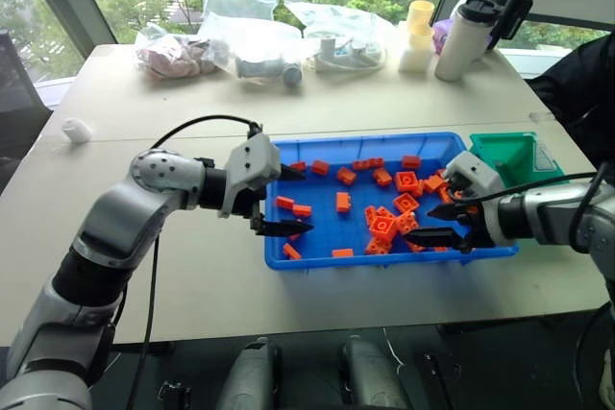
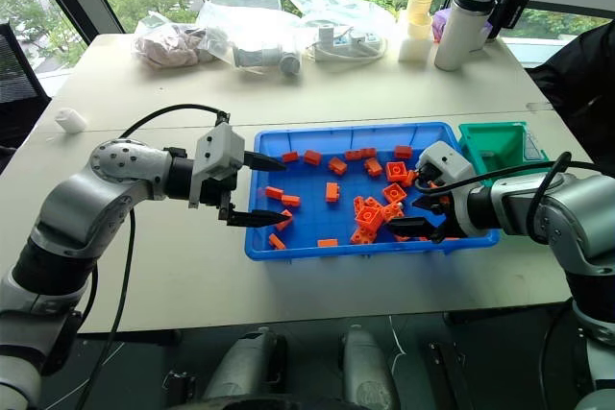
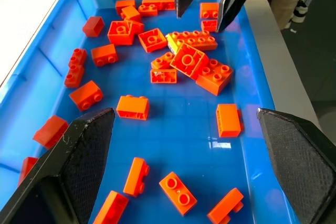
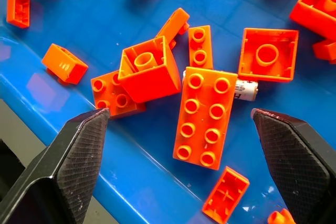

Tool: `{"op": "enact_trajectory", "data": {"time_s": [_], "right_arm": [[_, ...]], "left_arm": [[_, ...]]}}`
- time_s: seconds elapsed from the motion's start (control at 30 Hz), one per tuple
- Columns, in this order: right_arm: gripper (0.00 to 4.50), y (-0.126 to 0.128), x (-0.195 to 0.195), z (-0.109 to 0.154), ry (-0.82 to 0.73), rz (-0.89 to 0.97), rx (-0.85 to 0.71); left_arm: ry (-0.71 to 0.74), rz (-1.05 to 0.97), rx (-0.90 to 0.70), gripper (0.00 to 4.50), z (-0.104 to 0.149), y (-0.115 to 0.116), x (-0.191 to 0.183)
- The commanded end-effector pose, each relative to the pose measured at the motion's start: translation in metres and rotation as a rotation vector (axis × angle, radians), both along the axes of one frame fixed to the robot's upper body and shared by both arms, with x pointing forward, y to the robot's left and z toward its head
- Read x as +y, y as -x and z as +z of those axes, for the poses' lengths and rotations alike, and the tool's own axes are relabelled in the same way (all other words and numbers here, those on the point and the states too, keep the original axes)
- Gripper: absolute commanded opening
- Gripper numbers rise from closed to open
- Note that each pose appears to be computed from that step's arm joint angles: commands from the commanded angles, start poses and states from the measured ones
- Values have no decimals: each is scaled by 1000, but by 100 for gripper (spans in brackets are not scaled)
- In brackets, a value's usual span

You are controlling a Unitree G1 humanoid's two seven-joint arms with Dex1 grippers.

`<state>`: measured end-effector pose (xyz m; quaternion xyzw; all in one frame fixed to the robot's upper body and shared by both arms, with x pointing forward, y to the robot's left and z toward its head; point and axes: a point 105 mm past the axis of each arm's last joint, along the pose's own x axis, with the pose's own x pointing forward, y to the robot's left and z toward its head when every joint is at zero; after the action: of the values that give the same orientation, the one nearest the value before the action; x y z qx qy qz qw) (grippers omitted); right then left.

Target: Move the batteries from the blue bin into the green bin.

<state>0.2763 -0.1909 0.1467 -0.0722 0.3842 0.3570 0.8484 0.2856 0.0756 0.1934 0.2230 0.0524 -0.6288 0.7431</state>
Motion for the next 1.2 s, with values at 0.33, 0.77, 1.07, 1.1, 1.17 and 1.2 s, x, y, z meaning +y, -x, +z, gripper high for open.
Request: {"op": "enact_trajectory", "data": {"time_s": [0.33, 0.77, 1.07, 1.1, 1.17, 1.2], "right_arm": [[448, -10, 1, -12, 78, -19, -20], [100, -13, -4, -12, 120, -20, -50], [100, -30, -30, 45, 105, -102, -210], [100, -39, -38, 51, 105, -150, -242], [100, -53, -49, 52, 123, -219, -290], [100, -61, -54, 50, 125, -255, -306]], "left_arm": [[42, 12, -53, 450, 13, -1, -3], [49, 33, -55, 450, 11, -6, 1], [54, 38, -55, 450, 11, -7, 3], [55, 38, -54, 450, 11, -8, 2], [58, 34, -55, 450, 11, -8, 1], [60, 31, -55, 450, 11, -8, 0]]}}
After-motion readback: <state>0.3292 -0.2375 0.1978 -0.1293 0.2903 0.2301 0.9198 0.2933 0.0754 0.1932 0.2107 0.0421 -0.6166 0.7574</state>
